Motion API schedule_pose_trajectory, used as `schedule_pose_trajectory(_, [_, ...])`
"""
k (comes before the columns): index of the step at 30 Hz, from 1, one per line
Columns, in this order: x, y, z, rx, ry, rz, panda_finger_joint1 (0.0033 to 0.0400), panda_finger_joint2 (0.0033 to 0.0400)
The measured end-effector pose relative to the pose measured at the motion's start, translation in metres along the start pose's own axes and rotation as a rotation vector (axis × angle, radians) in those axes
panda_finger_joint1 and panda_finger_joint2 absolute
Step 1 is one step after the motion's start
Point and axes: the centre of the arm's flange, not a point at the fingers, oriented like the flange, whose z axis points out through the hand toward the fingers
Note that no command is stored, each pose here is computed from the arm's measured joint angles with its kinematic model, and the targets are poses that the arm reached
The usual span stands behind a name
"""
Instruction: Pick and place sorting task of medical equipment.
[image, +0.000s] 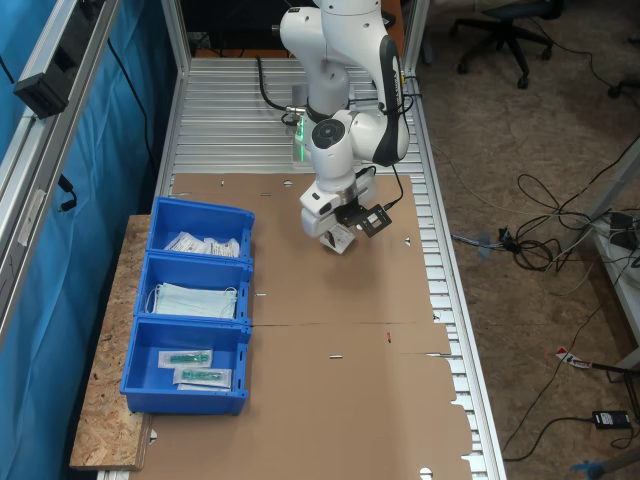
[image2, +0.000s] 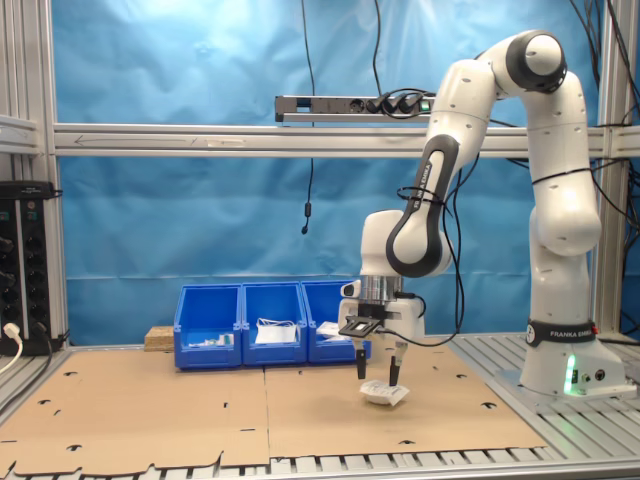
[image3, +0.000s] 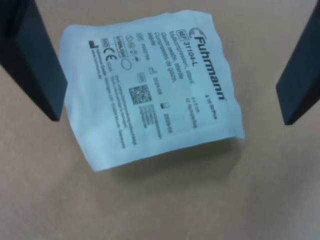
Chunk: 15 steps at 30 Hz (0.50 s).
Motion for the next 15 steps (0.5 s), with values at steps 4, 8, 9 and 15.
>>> schedule_pose_trajectory(4, [-0.002, 0.004, 0.008, -0.011, 0.012, 0.019, 0.0400, 0.0400])
schedule_pose_trajectory(8, [-0.006, 0.007, 0.016, -0.024, 0.016, 0.029, 0.0400, 0.0400])
schedule_pose_trajectory(9, [-0.008, 0.008, 0.018, -0.027, 0.016, 0.030, 0.0400, 0.0400])
schedule_pose_trajectory(15, [-0.020, 0.011, 0.027, -0.046, 0.008, 0.032, 0.0400, 0.0400])
